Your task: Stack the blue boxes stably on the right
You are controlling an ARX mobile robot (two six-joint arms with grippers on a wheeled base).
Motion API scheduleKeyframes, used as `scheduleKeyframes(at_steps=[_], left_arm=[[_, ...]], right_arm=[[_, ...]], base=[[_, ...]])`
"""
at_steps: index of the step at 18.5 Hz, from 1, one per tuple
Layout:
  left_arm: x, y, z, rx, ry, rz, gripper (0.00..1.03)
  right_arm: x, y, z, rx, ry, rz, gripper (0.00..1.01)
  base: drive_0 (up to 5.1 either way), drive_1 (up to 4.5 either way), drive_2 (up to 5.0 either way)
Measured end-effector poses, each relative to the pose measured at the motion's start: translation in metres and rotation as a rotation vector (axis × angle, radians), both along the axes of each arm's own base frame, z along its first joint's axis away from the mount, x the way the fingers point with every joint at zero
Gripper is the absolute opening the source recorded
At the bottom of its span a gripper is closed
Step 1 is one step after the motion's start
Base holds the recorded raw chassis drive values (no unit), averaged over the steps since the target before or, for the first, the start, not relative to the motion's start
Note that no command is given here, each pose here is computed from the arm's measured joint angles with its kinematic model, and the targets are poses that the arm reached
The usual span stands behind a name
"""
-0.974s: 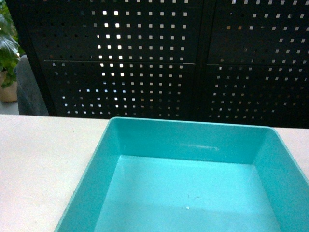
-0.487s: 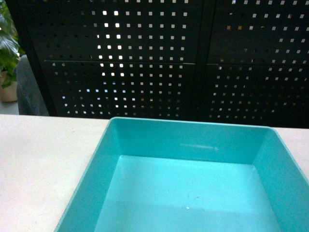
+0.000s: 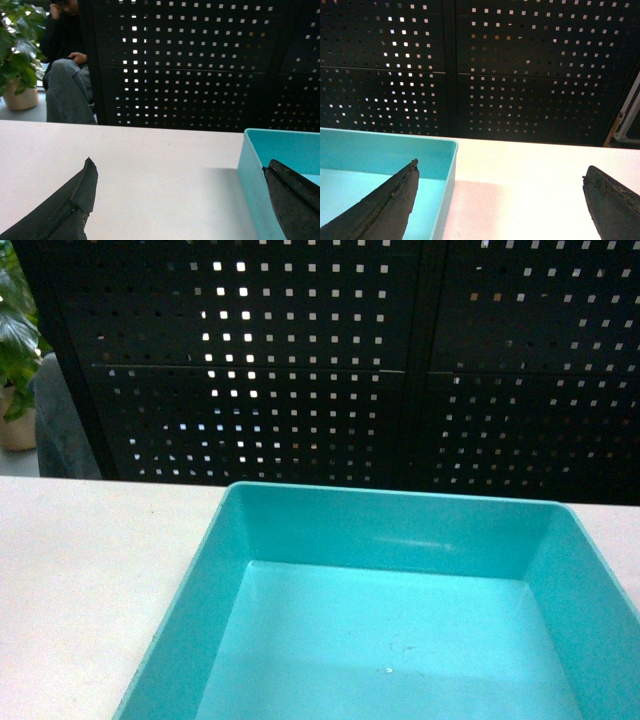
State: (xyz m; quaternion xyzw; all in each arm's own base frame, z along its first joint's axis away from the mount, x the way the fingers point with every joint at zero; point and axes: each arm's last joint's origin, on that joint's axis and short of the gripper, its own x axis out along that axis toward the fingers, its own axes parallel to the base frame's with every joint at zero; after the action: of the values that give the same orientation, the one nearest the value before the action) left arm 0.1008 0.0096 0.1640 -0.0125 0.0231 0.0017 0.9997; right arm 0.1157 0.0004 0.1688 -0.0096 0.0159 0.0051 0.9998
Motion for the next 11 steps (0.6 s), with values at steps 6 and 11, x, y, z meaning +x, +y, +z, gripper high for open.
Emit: scheduleKeyframes(at_steps=[6, 11], left_arm=[[0.052, 0.006, 0.031, -0.040, 0.111, -0.142, 0.98], [0.108, -0.027, 0.066, -0.079, 0.280, -0.300, 0.98]], right_arm=[[0.037, 0.014, 0.040, 0.002, -0.042, 0.077, 0.98], [0.078, 0.023, 0.045, -0.056, 0.039, 0.134, 0.98]], base=[[0.0, 0.00, 0.0], [0.0, 0.00, 0.0]])
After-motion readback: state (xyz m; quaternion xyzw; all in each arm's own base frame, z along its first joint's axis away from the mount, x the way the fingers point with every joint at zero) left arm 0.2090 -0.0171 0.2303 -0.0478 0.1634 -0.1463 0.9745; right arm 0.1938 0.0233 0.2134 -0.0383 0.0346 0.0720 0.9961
